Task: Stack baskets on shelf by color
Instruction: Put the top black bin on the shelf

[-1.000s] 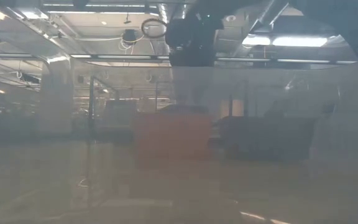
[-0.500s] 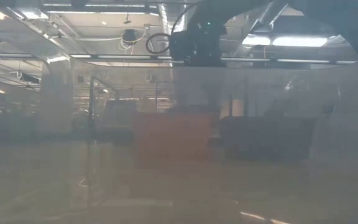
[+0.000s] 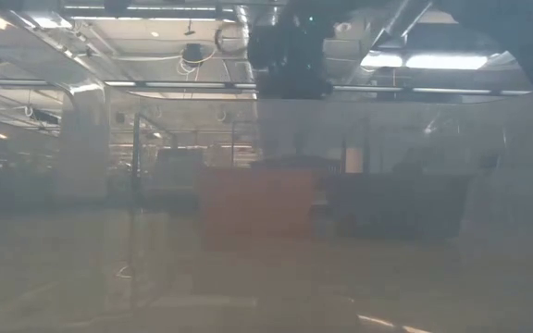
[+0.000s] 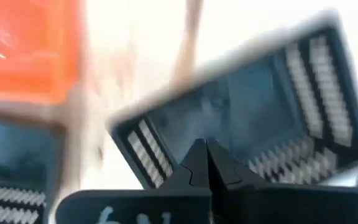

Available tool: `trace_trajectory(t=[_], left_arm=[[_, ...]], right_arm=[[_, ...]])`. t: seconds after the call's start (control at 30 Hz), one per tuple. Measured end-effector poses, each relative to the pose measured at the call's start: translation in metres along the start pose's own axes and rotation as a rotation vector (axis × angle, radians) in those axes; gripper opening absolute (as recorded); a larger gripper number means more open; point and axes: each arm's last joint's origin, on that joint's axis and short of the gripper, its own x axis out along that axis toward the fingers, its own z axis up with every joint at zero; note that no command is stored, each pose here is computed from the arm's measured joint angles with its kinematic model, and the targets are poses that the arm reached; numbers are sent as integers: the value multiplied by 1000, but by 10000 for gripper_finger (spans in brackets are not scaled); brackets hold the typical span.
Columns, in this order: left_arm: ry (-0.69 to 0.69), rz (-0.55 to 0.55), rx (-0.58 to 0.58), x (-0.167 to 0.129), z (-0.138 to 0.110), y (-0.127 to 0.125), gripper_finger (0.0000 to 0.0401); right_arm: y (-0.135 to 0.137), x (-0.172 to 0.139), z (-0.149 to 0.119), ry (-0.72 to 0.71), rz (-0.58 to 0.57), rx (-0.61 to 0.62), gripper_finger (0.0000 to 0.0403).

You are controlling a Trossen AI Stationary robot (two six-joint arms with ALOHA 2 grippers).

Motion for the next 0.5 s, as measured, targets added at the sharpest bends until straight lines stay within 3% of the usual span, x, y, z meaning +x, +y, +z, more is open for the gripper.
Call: trace_trajectory(t=[0.13,0.27,0.5], left_arm=[[0,0,-1,0,0,0,0],[0,0,-10,0,0,0,0],[1,1,-34,0,0,0,0]], right_arm=[[4,-8,14,-131,-2,-175,0],[9,-8,21,-169,-31,-340,0],[-7,6,16,-137,-22,-361,0]])
